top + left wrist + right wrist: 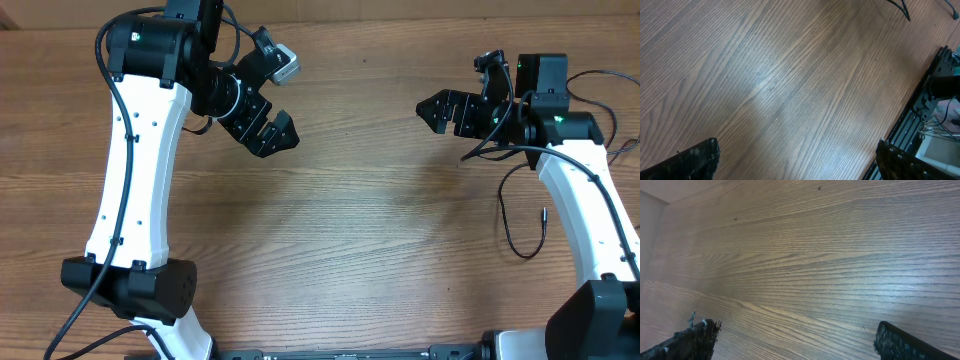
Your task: Untangle cables
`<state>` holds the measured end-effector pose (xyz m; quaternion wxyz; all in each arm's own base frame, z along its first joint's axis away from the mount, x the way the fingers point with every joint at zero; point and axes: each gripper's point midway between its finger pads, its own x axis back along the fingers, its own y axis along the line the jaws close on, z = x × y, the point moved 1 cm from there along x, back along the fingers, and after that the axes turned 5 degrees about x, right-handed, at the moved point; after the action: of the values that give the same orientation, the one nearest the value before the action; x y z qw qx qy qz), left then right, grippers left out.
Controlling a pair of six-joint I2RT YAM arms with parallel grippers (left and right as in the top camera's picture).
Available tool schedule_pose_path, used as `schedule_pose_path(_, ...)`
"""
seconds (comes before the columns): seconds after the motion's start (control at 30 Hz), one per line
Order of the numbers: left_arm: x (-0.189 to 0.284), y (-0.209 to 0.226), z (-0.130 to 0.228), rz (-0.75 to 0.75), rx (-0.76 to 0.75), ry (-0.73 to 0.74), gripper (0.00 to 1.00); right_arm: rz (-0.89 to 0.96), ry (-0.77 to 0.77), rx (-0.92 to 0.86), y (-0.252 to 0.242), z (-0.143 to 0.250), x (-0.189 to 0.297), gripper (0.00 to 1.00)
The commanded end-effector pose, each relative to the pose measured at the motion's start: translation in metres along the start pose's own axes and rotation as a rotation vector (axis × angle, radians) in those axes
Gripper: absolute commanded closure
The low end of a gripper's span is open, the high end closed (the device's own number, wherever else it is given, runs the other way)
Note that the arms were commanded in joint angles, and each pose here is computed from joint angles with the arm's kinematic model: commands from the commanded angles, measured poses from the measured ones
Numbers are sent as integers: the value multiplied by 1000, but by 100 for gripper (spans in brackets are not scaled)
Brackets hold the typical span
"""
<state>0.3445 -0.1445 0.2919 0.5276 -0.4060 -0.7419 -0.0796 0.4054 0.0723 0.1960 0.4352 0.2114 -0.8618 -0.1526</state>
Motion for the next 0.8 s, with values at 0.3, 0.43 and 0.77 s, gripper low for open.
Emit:
schedule_pose_path(0.3,6,-5,-4,-7,-9,-20,0,7,-12,13,-1,-4,2,0)
schedule_pose_path(0.43,6,-5,-4,-7,-9,-20,0,8,-12,13,-1,-4,2,0)
schedule_pose_path(0.77,20,-11,-10,-36,-47,-81,0,8,-12,13,-1,-4,2,0)
